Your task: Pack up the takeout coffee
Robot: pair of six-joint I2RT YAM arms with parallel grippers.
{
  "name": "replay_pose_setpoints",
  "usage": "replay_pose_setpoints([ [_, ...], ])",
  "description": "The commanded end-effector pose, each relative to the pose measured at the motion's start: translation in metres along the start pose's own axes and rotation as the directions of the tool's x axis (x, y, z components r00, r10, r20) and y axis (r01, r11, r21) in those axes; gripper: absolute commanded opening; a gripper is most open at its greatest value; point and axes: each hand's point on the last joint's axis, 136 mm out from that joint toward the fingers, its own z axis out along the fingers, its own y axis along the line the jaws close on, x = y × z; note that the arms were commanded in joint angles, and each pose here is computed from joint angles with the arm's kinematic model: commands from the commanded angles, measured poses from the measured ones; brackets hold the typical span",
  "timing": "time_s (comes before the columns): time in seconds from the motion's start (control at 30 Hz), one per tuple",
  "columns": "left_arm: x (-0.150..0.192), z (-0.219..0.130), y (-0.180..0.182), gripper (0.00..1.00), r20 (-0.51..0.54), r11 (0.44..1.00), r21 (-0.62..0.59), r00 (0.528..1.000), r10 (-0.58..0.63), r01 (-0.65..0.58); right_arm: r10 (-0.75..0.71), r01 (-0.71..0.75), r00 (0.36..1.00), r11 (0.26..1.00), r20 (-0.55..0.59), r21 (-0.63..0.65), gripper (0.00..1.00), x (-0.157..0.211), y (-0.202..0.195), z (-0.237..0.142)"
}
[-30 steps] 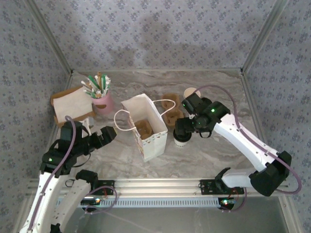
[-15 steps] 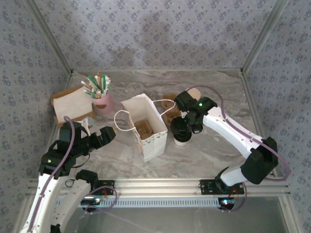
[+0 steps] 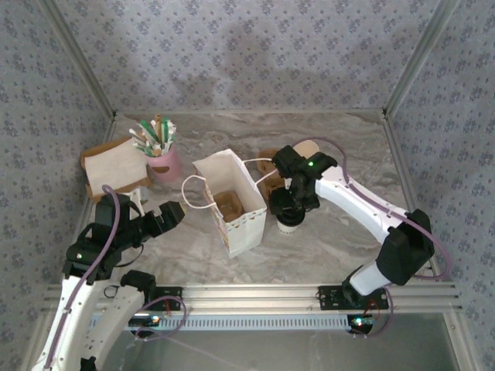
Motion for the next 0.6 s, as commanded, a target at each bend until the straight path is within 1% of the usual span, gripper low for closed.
replay_pose_setpoints([
  [0.0, -0.001, 0.003, 0.001, 1.00, 0.005, 1.000, 0.004, 1.000, 0.016, -0.016, -0.021, 0.022, 1.000, 0.999, -0.023, 0.045, 0.86, 0.002, -0.004, -0.005],
  [0.1, -0.001, 0.003, 0.000, 0.99, 0.005, 1.000, 0.005, 1.000, 0.016, -0.016, -0.027, 0.030, 0.999, 0.997, -0.032, 0.074, 0.86, 0.002, -0.007, -0.003],
  [0.57, 0.000, 0.005, 0.001, 0.99, 0.003, 1.000, 0.008, 1.000, 0.011, -0.011, -0.044, 0.052, 0.995, 0.993, -0.085, 0.105, 0.85, 0.007, -0.006, 0.009],
])
